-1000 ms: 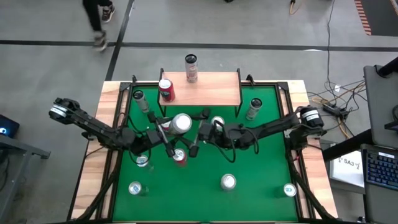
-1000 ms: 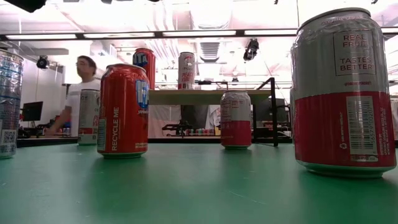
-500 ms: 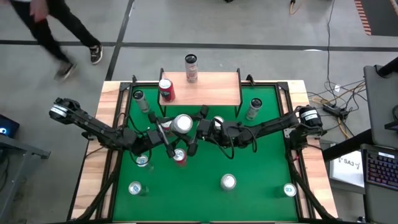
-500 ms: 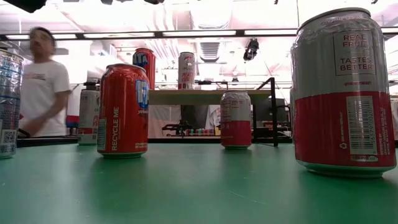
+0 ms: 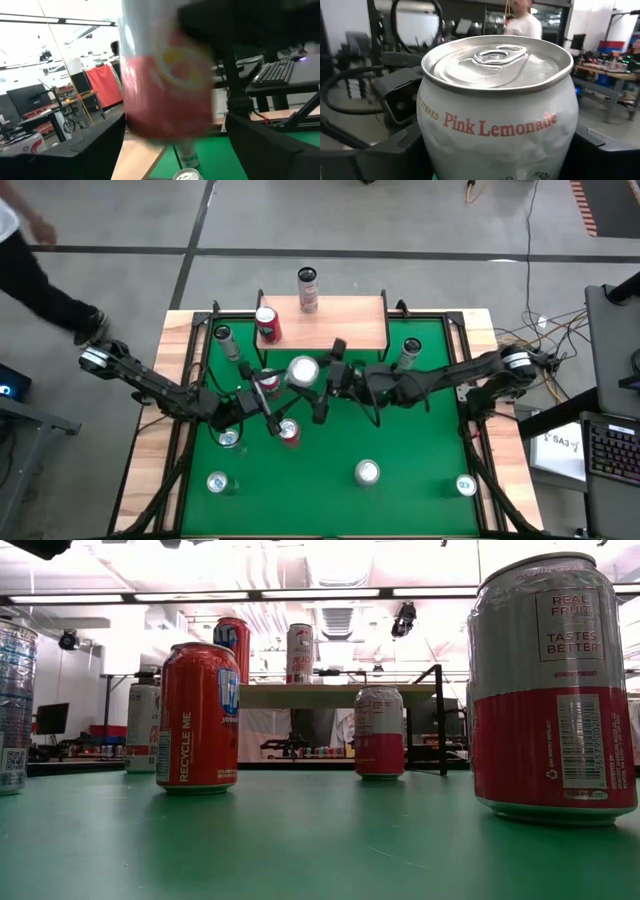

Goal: Place canned beverage on shelf
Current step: Put the bottom right white orange soda can on the shelf

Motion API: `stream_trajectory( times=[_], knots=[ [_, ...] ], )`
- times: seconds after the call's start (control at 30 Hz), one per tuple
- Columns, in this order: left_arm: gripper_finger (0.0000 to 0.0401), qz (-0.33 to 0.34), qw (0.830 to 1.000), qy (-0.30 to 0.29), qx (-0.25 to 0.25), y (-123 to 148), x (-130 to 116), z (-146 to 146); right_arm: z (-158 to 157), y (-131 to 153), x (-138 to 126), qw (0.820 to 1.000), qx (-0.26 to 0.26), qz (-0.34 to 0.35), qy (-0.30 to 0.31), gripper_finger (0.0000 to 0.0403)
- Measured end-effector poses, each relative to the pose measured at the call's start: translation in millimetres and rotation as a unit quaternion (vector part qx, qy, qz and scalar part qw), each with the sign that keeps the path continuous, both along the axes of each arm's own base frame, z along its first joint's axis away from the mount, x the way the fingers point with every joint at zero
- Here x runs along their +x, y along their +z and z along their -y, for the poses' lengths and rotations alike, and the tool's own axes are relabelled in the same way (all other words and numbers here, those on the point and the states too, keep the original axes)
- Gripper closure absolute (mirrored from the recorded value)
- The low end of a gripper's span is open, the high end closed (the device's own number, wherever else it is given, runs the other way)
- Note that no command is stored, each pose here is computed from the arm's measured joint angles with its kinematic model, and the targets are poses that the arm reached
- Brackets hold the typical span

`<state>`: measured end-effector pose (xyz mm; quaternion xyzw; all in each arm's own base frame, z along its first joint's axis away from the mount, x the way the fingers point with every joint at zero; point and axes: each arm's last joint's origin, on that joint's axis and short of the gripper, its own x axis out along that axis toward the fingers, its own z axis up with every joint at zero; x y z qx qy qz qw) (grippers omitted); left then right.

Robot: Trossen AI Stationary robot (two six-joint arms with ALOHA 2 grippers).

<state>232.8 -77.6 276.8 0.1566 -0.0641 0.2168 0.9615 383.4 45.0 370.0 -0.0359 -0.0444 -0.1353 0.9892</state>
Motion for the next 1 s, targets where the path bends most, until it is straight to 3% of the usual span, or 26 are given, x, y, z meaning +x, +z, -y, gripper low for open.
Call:
stream_trajectory(
  times=[0.17, 0.27, 0.4, 0.5, 0.73, 0.83, 1.0],
  knots=[
    [0.0075, 0.001, 1.0, -0.002, -0.004, -0.2, 0.0, 0.1, 27.0, 21.8, -25.3, 0.997, -0.007, -0.07, -0.017, 0.0121],
    [0.0075, 0.001, 1.0, -0.012, 0.006, 0.3, 0.1, 0.7, 51.2, 19.2, -35.1, 0.995, 0.009, -0.103, 0.007, 0.0121],
    [0.008, 0.01, 0.997, -0.075, 0.027, 5.2, -3.0, 4.1, 91.4, 10.5, -42.9, 0.992, 0.035, -0.113, 0.052, 0.0121],
    [0.0093, -0.018, 0.993, -0.107, 0.039, 4.4, -6.8, 4.1, 120.3, -4.2, -46.5, 0.99, 0.048, -0.125, 0.053, 0.0121],
    [0.0148, -0.102, 0.979, -0.169, 0.049, 0.0, -25.3, 0.0, 154.9, -37.0, -57.1, 0.994, 0.026, -0.101, 0.03, 0.0121],
    [0.0181, -0.091, 0.977, -0.185, 0.046, -1.3, -39.4, -3.8, 163.0, -48.6, -62.6, 0.996, 0.033, -0.074, 0.027, 0.012],
    [0.0235, -0.043, 0.98, -0.195, 0.01, 1.6, -62.2, -13.2, 173.8, -72.1, -72.8, 0.993, 0.069, -0.092, 0.005, 0.0118]
  ],
)
